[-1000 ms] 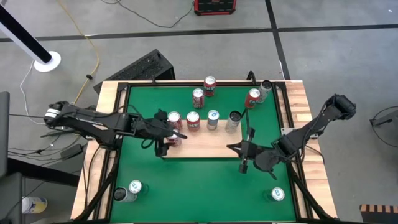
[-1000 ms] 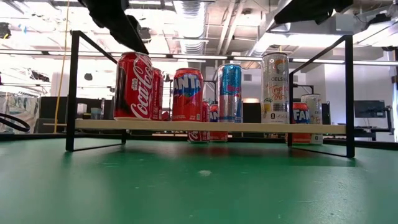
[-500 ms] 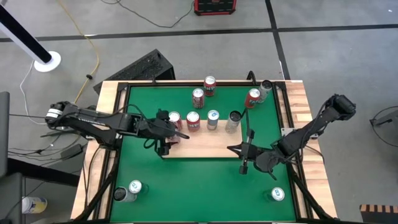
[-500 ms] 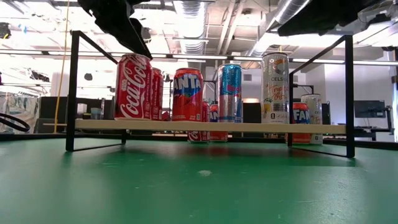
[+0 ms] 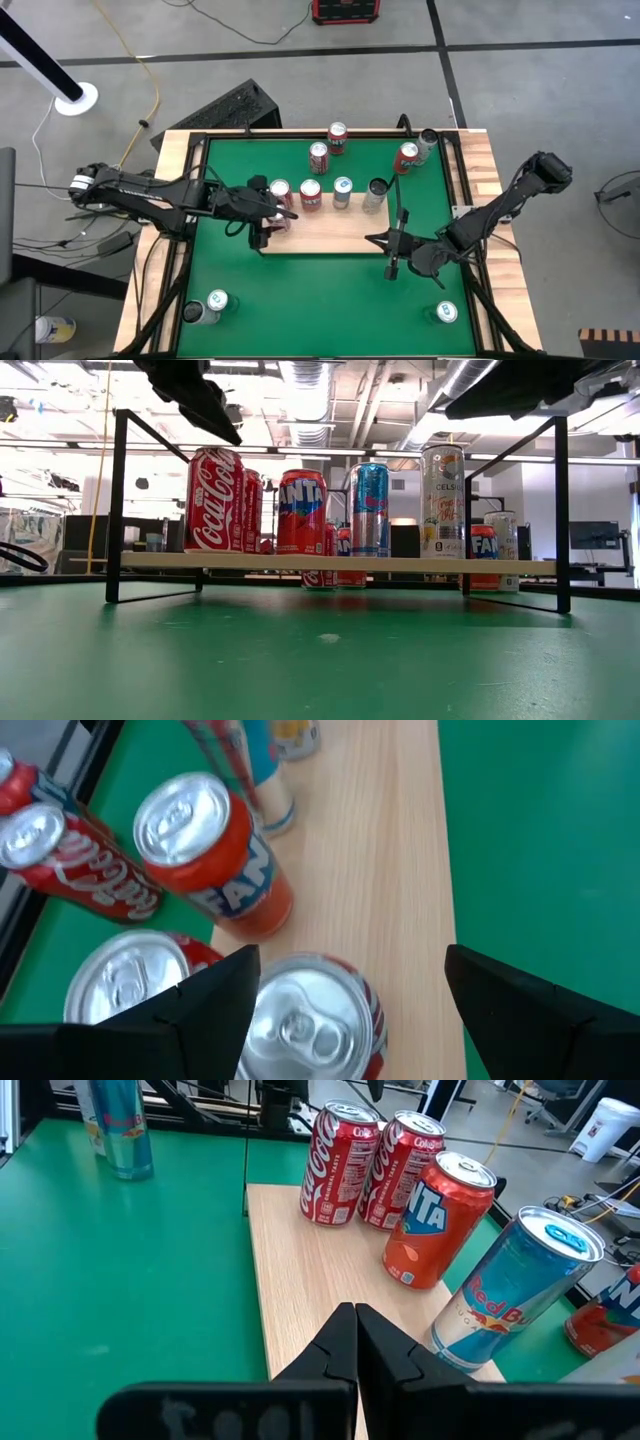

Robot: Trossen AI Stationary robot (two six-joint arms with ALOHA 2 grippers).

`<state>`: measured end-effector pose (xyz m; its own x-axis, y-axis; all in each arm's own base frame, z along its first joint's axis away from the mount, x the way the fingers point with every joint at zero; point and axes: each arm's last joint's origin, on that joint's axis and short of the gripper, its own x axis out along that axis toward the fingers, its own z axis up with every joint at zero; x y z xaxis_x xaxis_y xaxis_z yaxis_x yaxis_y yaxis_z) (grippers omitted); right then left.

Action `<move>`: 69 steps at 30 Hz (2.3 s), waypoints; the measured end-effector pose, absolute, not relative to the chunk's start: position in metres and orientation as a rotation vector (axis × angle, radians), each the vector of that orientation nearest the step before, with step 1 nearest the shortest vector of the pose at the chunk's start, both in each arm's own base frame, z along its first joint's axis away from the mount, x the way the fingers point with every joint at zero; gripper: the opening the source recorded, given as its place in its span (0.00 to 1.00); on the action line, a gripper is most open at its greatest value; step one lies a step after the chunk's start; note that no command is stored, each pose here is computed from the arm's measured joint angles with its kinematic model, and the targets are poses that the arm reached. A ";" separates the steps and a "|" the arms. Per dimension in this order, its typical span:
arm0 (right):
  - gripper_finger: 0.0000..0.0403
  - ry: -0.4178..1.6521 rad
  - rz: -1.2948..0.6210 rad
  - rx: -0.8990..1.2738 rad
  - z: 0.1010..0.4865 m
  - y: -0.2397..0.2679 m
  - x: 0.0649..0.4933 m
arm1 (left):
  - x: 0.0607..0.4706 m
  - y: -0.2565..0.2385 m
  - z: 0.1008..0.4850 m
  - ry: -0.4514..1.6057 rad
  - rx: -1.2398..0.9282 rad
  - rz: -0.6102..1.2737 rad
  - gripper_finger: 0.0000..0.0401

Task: Place canned beverage on shelf
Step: Put the bottom red-white soda can on the shelf aligned with the other red-white soda can, then put the right orange soda can on the shelf aligned with the other orange soda can

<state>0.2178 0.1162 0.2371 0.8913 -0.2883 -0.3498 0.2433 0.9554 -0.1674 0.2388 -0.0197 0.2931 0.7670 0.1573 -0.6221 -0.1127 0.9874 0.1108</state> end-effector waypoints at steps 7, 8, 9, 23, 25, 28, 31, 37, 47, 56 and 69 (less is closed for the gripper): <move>0.06 0.379 -0.277 -0.118 0.237 0.116 0.218 | 0.236 -0.019 0.288 0.737 0.034 0.160 0.76; 0.06 0.379 -0.278 -0.119 0.237 0.116 0.218 | 0.235 -0.019 0.288 0.742 0.029 0.162 0.76; 0.06 0.379 -0.279 -0.118 0.237 0.116 0.218 | 0.235 -0.019 0.287 0.750 0.028 0.165 0.76; 0.06 0.381 -0.294 -0.115 0.238 0.112 0.220 | 0.234 -0.020 0.286 0.768 0.021 0.143 0.76; 0.06 0.381 -0.293 -0.114 0.238 0.112 0.221 | 0.234 -0.020 0.286 0.768 0.020 0.136 0.76; 0.06 0.381 -0.294 -0.114 0.238 0.112 0.221 | 0.234 -0.020 0.286 0.768 0.020 0.132 0.76; 0.06 0.381 -0.294 -0.114 0.238 0.112 0.221 | 0.234 -0.020 0.286 0.768 0.018 0.127 0.76; 0.06 0.381 -0.294 -0.114 0.238 0.112 0.221 | 0.235 -0.021 0.285 0.769 0.032 0.114 0.76; 0.06 0.381 -0.294 -0.114 0.238 0.112 0.221 | 0.236 -0.021 0.285 0.747 0.054 0.101 0.76; 0.06 0.334 -0.278 -0.138 0.243 0.113 0.223 | 0.235 -0.021 0.297 0.731 0.075 0.090 0.76; 0.06 0.315 -0.207 -0.121 0.308 0.122 0.233 | 0.190 -0.035 0.339 0.572 0.126 0.066 0.76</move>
<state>0.2327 0.1215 0.3081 0.9299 -0.2201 -0.2945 0.1826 0.9717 -0.1497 0.1903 -0.0351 0.3385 0.8388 0.0977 -0.5356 -0.0275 0.9901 0.1375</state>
